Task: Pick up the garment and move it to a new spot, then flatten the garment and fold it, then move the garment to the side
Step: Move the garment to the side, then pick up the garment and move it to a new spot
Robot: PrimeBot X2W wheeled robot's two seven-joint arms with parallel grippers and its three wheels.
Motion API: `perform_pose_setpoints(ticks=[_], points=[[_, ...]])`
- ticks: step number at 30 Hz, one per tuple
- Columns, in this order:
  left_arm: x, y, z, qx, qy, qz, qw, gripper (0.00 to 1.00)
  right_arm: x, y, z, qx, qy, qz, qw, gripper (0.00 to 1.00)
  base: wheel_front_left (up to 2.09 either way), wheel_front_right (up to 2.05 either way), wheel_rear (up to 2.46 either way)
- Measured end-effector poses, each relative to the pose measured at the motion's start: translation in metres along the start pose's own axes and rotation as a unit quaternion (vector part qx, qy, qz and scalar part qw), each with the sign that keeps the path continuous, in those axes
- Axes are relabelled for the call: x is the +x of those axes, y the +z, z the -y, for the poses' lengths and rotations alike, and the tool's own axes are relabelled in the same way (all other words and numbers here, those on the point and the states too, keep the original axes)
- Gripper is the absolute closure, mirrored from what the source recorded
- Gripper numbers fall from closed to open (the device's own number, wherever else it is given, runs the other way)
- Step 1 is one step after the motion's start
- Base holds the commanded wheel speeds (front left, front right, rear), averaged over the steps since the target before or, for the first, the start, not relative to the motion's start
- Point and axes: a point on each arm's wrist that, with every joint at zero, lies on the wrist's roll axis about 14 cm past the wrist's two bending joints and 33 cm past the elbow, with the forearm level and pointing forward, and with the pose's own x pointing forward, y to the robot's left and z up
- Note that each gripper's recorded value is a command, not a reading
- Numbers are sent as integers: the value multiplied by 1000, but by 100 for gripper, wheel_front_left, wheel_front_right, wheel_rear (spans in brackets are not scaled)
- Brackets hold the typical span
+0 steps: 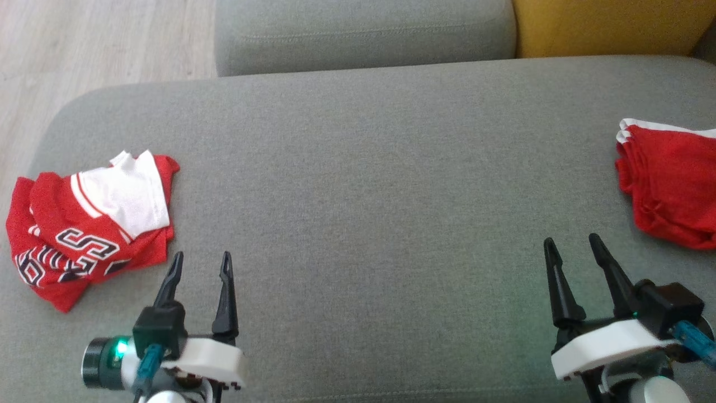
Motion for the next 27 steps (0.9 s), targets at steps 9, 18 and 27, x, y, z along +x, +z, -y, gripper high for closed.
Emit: perform_pose_setpoints(ticks=[9, 18, 27], points=[[-3, 4, 6, -5, -8, 2, 1000, 0, -8, 6, 1, 3, -4, 8, 1000, 0, 0, 0, 0], [-6, 0, 9, -5, -13, -7, 1000, 0, -7, 6, 2, 7, -4, 8, 1000, 0, 0, 0, 0], [-7, -1, 5, -4, -6, -8, 1000, 0, -3, 5, 0, 7, 0, 5, 1000, 0, 0, 0, 0]])
